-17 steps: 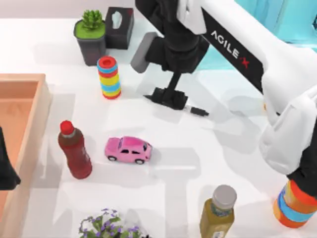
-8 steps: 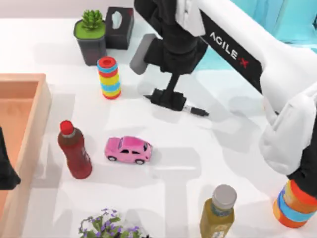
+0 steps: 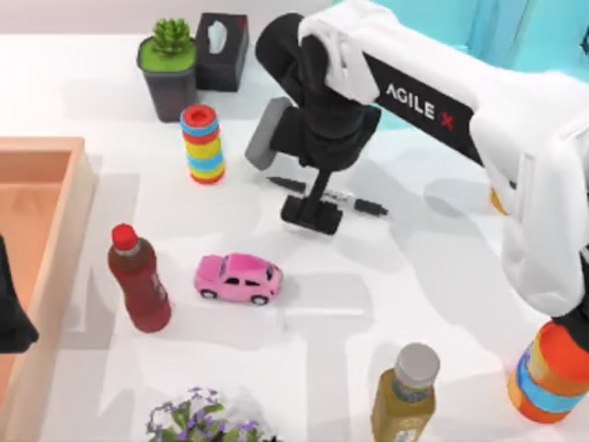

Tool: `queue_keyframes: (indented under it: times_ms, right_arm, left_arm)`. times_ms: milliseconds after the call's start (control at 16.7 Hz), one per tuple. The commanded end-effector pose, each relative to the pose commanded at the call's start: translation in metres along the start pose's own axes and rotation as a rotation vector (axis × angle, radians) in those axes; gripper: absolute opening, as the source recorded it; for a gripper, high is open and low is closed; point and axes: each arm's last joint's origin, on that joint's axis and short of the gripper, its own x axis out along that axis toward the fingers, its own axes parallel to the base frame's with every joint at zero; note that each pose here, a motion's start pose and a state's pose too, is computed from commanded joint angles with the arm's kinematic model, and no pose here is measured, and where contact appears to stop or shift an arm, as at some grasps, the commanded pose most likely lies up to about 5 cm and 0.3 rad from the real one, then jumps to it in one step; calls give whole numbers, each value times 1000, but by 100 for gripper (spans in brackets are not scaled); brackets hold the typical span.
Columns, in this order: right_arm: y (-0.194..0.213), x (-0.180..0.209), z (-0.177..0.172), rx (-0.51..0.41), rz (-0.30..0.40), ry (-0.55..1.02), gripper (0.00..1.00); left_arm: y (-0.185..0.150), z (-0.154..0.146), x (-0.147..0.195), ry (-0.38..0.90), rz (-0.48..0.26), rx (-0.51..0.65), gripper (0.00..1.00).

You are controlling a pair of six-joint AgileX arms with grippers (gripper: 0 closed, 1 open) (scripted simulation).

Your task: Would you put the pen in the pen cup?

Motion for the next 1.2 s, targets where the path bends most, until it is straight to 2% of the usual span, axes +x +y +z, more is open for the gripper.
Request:
queue_keyframes:
  times_ms: [360, 1140, 1200]
  right_arm:
    - [1, 12, -2, 0, -2, -3, 100]
    - [1, 12, -2, 0, -2, -3, 2]
    - [1, 12, -2, 0, -2, -3, 0]
  left_arm:
    - [0, 0, 0, 0, 0, 0, 100]
    - [0, 0, 0, 0, 0, 0, 100]
    - [0, 0, 0, 0, 0, 0, 100]
